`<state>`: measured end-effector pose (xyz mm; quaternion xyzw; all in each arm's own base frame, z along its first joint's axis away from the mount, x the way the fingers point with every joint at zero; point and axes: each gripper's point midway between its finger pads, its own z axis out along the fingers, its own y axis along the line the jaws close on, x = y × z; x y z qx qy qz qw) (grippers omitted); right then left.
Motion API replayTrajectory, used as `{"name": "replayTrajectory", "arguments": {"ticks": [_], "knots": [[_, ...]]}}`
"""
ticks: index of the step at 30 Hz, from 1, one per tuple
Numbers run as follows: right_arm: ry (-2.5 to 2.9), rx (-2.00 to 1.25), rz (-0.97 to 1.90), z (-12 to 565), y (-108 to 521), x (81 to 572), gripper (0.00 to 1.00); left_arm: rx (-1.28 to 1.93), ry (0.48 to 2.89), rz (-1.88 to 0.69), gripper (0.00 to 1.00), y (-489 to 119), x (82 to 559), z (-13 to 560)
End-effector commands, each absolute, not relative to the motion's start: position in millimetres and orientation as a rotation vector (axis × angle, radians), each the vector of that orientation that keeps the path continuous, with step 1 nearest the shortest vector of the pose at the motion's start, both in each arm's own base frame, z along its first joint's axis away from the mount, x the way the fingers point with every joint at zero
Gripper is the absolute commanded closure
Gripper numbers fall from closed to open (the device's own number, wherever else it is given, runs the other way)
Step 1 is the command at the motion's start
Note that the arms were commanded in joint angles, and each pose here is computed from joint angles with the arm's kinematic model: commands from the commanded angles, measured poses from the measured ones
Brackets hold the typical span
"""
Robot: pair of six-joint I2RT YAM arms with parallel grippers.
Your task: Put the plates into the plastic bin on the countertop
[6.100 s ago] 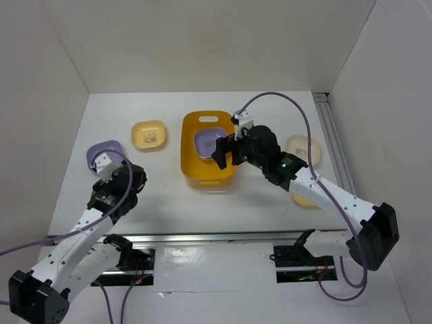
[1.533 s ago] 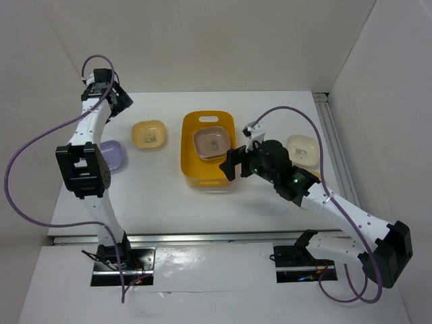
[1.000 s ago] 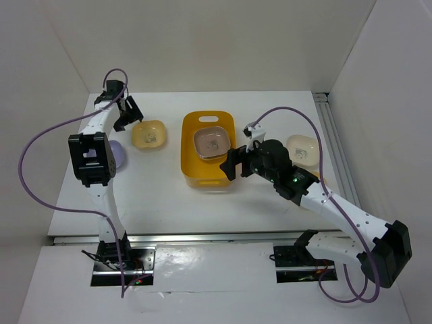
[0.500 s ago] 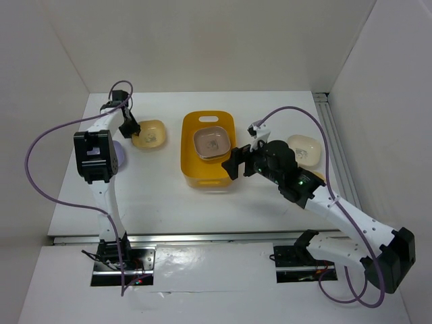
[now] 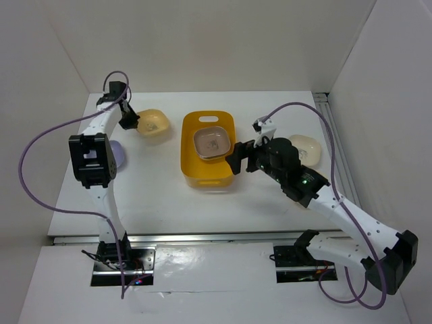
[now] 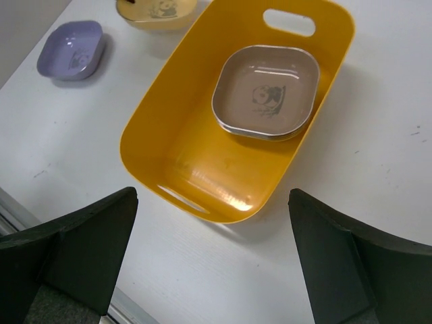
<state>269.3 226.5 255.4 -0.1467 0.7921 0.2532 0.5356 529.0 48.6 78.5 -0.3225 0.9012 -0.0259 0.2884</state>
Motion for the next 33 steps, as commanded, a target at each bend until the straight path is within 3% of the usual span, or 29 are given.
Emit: {"name": "replayTrajectory", "arguments": {"ticks": [1,6,14,21,25,33], "knots": [[1.815,-0.270,0.561,294,212,272,0.00,-0.874,2.122,-0.134,1.00,35,527,222],[1.888,-0.079,0.370,272,176,283,0.00,-0.748,1.970,-0.268,1.00,-24,478,312],[1.945,0.151,0.240,241,120,298,0.00,-0.623,1.921,-0.466,1.00,-131,427,346],[1.973,0.339,0.310,213,66,358,0.00,-0.613,2.001,-0.459,1.00,-197,422,302],[1.930,0.357,0.292,228,34,380,0.00,-0.598,2.059,-0.404,1.00,-214,434,265],[2.027,0.348,0.252,194,12,403,0.00,-0.533,2.174,-0.322,1.00,-230,462,213]]}}
